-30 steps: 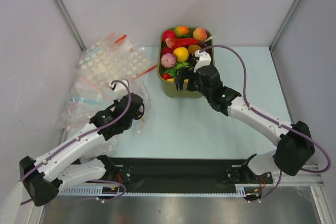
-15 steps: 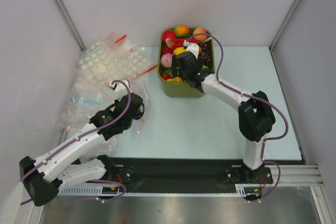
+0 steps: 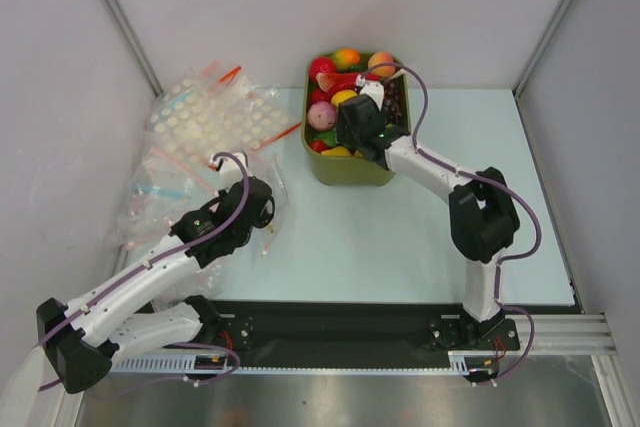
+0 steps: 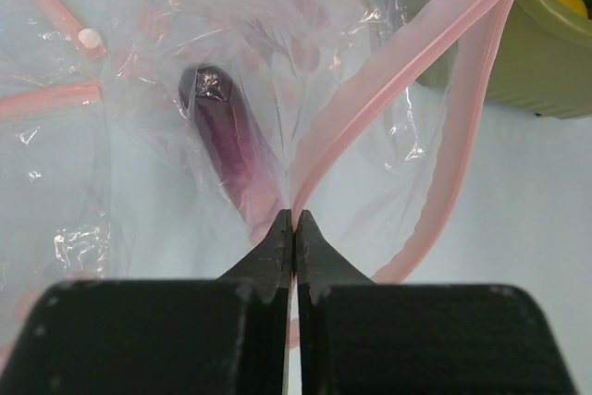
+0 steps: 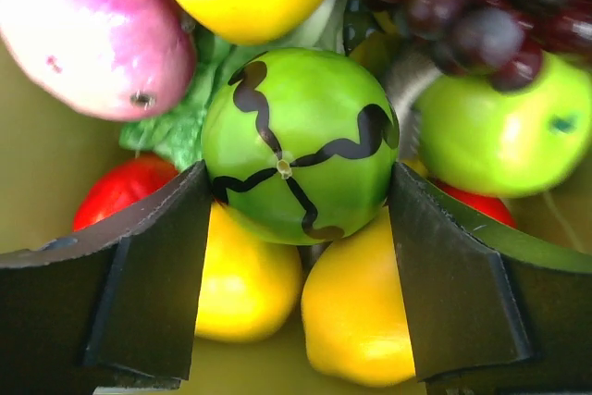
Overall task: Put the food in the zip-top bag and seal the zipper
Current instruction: Pick up the fake fruit from the bin, then place the fake fruit in the zipper food storage bag.
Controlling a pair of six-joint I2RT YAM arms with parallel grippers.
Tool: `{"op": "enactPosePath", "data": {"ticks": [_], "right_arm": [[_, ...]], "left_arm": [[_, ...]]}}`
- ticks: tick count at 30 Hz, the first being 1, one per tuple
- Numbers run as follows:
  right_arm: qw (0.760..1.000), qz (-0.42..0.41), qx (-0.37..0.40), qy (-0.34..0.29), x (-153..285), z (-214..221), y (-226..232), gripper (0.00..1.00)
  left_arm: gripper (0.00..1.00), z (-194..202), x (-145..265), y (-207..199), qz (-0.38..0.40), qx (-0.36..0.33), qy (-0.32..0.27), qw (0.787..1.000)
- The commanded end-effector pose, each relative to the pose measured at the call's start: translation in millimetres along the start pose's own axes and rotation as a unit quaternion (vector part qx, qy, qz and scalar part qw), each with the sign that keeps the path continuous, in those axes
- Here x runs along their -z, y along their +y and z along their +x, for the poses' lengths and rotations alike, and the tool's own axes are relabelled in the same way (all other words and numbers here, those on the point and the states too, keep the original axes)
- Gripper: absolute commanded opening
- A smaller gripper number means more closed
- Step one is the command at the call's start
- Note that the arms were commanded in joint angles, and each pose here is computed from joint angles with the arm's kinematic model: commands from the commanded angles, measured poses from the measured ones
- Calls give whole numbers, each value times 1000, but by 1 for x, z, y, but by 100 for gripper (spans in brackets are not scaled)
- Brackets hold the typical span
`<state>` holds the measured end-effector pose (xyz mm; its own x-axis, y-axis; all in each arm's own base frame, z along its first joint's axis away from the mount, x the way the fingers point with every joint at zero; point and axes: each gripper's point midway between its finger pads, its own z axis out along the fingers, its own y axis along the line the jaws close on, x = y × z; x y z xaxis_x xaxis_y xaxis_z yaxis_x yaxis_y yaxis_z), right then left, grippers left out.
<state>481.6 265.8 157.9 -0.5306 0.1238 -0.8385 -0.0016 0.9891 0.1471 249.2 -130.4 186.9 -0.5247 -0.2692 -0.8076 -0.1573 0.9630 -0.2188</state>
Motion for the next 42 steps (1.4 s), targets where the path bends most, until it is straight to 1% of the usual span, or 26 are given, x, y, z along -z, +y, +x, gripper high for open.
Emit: {"op": "enactPosePath", "data": {"ticks": [1,2,4,6,7,9,11,12,13,14,15,16,17,19,21,22,23,24,26,30,32,34,37,38,42], "right_arm": [[996,-43,-23,-74,49,-55,2,63],[994,-59,-25,-87,65,-65,5,62],[993,-71,-20,-94,79,-66,4,61],[989,-93,-17,-112,105,-78,7,61],[989,-99,-8,-106,109,-69,7,61],[984,-138,-2,-117,137,-72,16,61],[980,-164,8,-111,150,-58,19,61],[971,-207,14,-119,175,-60,29,61],[964,-232,13,-128,186,-60,36,61],[961,-252,24,-112,190,-39,40,61],[954,-278,29,-113,204,-32,50,60],[943,-305,24,-133,224,-37,54,60],[938,-324,33,-120,228,-18,57,60],[919,-369,41,-133,254,-12,67,59],[900,-412,60,-125,269,7,77,59],[886,-438,72,-136,283,9,81,59],[862,-482,87,-127,297,22,88,59],[847,-506,90,-135,302,30,90,59],[821,-546,100,-131,315,42,97,59],[804,-573,107,-117,316,53,108,59],[795,-586,109,-110,318,59,113,58],[794,-588,108,-113,319,61,115,58],[811,-565,108,-112,309,62,112,58],[825,-544,102,-116,300,57,110,58],[855,-497,94,-112,279,58,103,57]], "left_arm": [[0,-19,7,-11,24,18,-22,999],[0,-19,7,-11,24,17,-21,999],[0,-18,7,-12,26,17,-20,999],[0,-18,6,-12,25,17,-21,999],[0,-18,6,-12,26,17,-21,999],[0,-18,6,-15,33,15,-18,999],[0,-17,6,-17,39,15,-16,999],[0,-17,6,-17,40,15,-16,999],[0,-17,7,-18,42,16,-16,999],[0,-16,6,-19,45,17,-16,999],[0,-16,6,-20,47,17,-15,999],[0,-16,6,-21,50,18,-15,998],[0,-15,6,-24,58,20,-14,998],[0,-13,7,-28,70,16,-10,997],[0,-12,7,-33,84,13,-6,996],[0,-11,8,-34,87,14,-5,996],[0,-10,8,-35,90,14,-4,996],[0,-9,8,-36,94,14,-1,995],[0,-9,8,-39,102,18,0,995],[0,-6,11,-49,129,11,8,992],[0,-3,14,-60,165,-1,13,986],[0,-3,17,-68,192,1,10,981],[1,-1,22,-76,219,-2,15,976],[0,-1,24,-77,223,-3,17,975],[0,-6,32,-78,243,7,4,970]]}}
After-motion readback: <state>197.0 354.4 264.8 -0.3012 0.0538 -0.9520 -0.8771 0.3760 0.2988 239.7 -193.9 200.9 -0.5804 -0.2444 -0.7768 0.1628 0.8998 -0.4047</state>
